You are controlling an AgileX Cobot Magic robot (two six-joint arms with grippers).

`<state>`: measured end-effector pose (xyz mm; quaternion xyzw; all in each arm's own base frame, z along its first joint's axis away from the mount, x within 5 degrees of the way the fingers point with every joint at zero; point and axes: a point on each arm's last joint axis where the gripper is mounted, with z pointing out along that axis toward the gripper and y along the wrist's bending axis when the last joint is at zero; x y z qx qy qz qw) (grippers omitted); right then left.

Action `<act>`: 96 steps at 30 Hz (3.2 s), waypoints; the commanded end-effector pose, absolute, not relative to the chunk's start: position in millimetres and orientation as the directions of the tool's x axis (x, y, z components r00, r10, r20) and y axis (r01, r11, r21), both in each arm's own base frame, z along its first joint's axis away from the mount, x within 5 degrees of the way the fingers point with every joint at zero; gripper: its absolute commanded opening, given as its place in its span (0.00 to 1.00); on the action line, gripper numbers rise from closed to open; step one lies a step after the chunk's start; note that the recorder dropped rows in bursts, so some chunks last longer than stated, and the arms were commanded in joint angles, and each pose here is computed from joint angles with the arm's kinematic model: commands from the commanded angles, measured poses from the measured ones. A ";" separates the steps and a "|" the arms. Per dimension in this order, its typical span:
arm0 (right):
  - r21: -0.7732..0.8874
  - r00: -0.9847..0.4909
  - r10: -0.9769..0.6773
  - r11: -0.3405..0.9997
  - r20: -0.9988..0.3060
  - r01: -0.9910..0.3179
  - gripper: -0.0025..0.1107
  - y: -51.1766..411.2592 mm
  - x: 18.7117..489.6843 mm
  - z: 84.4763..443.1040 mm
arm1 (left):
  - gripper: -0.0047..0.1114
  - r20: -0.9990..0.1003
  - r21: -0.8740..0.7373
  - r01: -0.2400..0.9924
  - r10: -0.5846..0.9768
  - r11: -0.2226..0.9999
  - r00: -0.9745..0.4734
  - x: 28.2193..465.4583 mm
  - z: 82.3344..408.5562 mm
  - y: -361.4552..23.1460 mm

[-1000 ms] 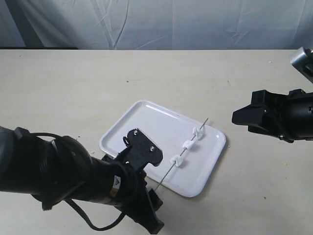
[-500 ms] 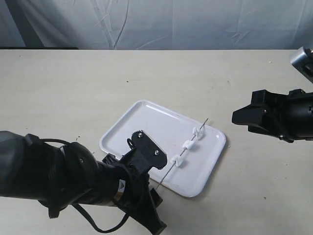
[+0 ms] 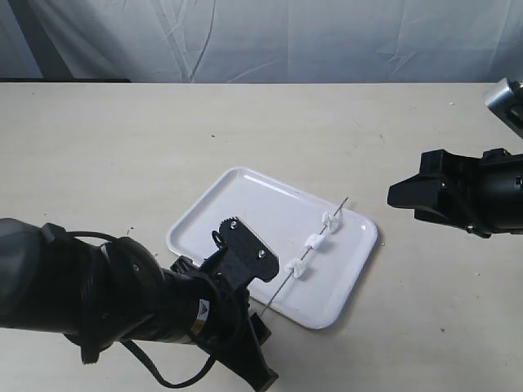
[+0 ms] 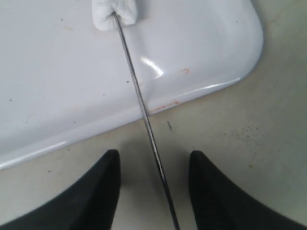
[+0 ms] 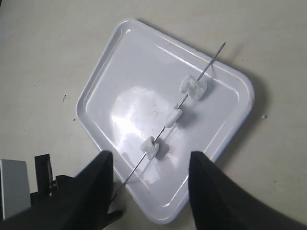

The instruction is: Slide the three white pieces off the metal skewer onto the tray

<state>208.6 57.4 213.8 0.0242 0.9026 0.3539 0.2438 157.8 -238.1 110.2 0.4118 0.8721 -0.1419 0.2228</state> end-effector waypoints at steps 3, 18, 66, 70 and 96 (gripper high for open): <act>0.648 -0.873 0.223 0.750 -0.434 -0.130 0.44 57.1 211.0 215.5 | 0.34 -0.483 -0.098 0.786 0.662 0.610 -0.574 152.1 106.0 -239.5; 0.673 -0.871 0.251 0.730 -0.423 -0.117 0.44 58.4 211.7 217.3 | 0.04 -0.472 -0.151 0.742 0.612 0.653 -0.635 150.9 106.1 -240.5; 0.837 -0.809 0.420 0.526 -0.411 -0.151 0.44 67.7 202.4 214.5 | 0.04 -0.670 -0.385 0.717 0.359 0.581 -0.650 115.0 201.5 -205.7; 0.837 -0.810 0.419 0.525 -0.410 -0.153 0.44 67.8 202.3 214.7 | 0.04 -0.673 -0.378 0.716 0.358 0.586 -0.648 115.8 201.3 -205.4; 0.810 -0.795 0.425 0.569 -0.434 -0.139 0.17 64.5 204.5 211.7 | 0.04 -0.663 -0.405 0.726 0.368 0.555 -0.651 112.1 201.9 -207.1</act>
